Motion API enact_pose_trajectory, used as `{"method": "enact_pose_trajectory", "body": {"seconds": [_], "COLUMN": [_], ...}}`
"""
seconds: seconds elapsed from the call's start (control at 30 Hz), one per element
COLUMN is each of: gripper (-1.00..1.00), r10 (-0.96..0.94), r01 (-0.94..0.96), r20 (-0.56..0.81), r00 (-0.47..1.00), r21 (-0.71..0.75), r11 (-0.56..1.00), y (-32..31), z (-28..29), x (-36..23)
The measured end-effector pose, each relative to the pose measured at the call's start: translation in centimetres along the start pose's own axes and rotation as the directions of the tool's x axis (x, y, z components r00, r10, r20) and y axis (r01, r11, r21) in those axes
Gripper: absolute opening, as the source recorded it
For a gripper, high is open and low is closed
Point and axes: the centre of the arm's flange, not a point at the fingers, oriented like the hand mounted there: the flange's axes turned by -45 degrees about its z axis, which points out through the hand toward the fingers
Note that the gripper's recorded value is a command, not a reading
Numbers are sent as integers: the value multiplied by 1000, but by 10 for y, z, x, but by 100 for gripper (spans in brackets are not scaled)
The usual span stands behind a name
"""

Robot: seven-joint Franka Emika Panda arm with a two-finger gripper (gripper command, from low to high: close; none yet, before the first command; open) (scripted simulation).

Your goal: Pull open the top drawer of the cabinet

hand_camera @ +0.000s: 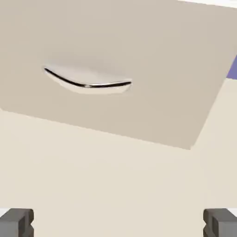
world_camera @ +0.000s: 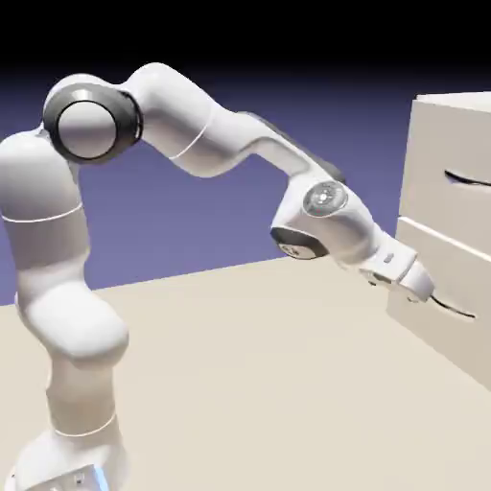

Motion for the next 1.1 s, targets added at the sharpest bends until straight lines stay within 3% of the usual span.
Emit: {"method": "enact_pose_trajectory", "body": {"seconds": [0.63, 1.1], "gripper": [0, 0], "r10": [-337, -684], "r01": [320, 595], "r20": [-78, -73], "r00": [938, 726], "r21": [-180, -431], "r11": [930, 678], "y": [34, 18], "z": [54, 72], "x": [22, 84]}}
